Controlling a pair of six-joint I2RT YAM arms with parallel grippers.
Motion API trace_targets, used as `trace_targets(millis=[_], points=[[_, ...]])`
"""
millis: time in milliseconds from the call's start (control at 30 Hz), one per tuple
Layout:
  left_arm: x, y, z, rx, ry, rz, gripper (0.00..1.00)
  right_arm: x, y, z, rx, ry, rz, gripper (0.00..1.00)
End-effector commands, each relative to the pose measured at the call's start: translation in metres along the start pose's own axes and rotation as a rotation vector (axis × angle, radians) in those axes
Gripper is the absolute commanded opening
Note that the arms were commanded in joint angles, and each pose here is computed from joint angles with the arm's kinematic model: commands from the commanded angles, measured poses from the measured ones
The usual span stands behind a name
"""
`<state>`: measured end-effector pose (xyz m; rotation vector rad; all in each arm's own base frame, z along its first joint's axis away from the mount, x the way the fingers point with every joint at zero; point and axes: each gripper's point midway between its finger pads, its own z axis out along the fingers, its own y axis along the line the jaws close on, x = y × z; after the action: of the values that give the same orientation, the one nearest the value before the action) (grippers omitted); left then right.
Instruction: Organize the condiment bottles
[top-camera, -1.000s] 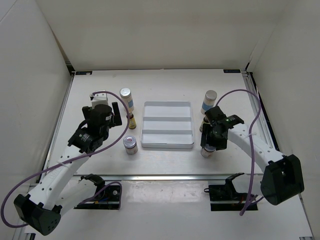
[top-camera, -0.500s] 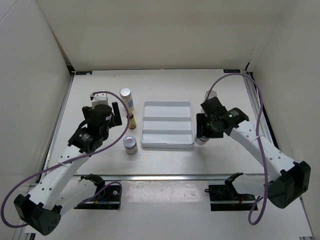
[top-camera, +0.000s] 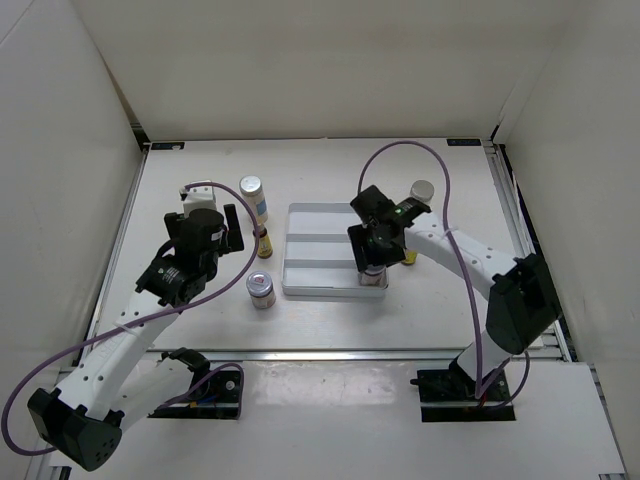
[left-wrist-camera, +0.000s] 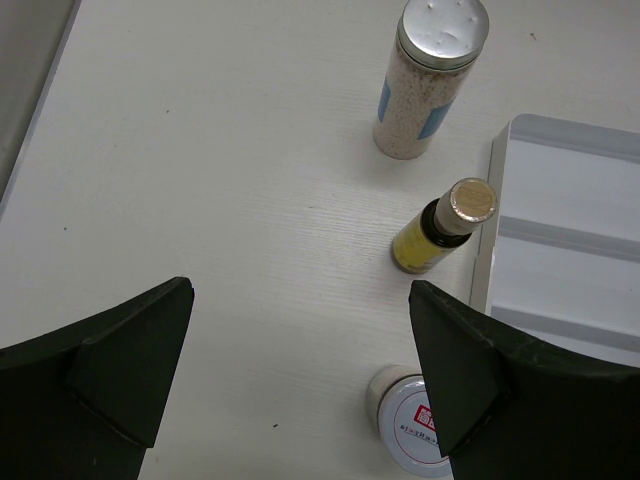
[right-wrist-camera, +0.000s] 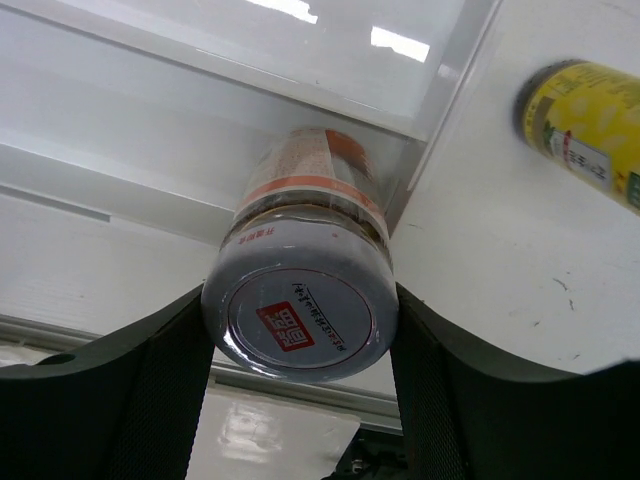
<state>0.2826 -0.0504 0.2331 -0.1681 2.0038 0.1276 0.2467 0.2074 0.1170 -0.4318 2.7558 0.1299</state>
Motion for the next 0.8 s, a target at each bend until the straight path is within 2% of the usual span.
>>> trace_targets(millis=[0,100,133,167,267,333,367,500,567,667,767], points=[[-0.010,0.000,-0.004,0.009,-0.029,-0.012,1.00,-0.011,0.008,0.007,-0.033,-0.044,-0.017,0.04],[-0.010,0.000,-0.004,0.009,-0.029,-0.012,1.00,-0.002,0.009,0.020,-0.039,-0.006,-0.021,0.04],[-0.010,0.000,-0.004,0.009,-0.029,-0.012,1.00,0.003,0.008,0.025,-0.032,0.014,-0.023,0.07],[-0.010,0.000,-0.004,0.009,-0.029,-0.012,1.00,0.004,0.010,0.025,-0.035,0.015,-0.031,0.20],[-0.010,-0.001,-0.004,0.009,-0.029,-0.021,1.00,0.002,0.005,0.019,-0.010,-0.013,-0.011,0.42],[-0.006,-0.001,-0.003,0.006,-0.021,-0.025,1.00,0.002,0.000,0.012,0.022,-0.032,-0.010,0.86],[0.002,-0.002,0.001,0.001,-0.006,-0.028,1.00,-0.006,-0.004,0.000,0.041,-0.075,-0.004,1.00],[0.010,-0.021,0.004,0.100,0.023,-0.015,1.00,-0.026,-0.007,-0.045,0.040,-0.207,0.019,1.00],[0.022,-0.032,0.002,0.168,0.076,0.014,1.00,-0.033,-0.006,-0.076,0.024,-0.301,0.007,1.00],[0.018,-0.047,-0.016,0.278,0.109,-0.025,1.00,-0.040,-0.006,-0.111,0.003,-0.410,-0.016,1.00],[0.024,-0.062,-0.037,0.394,0.194,-0.062,1.00,-0.036,-0.013,-0.128,0.003,-0.454,-0.003,1.00]])
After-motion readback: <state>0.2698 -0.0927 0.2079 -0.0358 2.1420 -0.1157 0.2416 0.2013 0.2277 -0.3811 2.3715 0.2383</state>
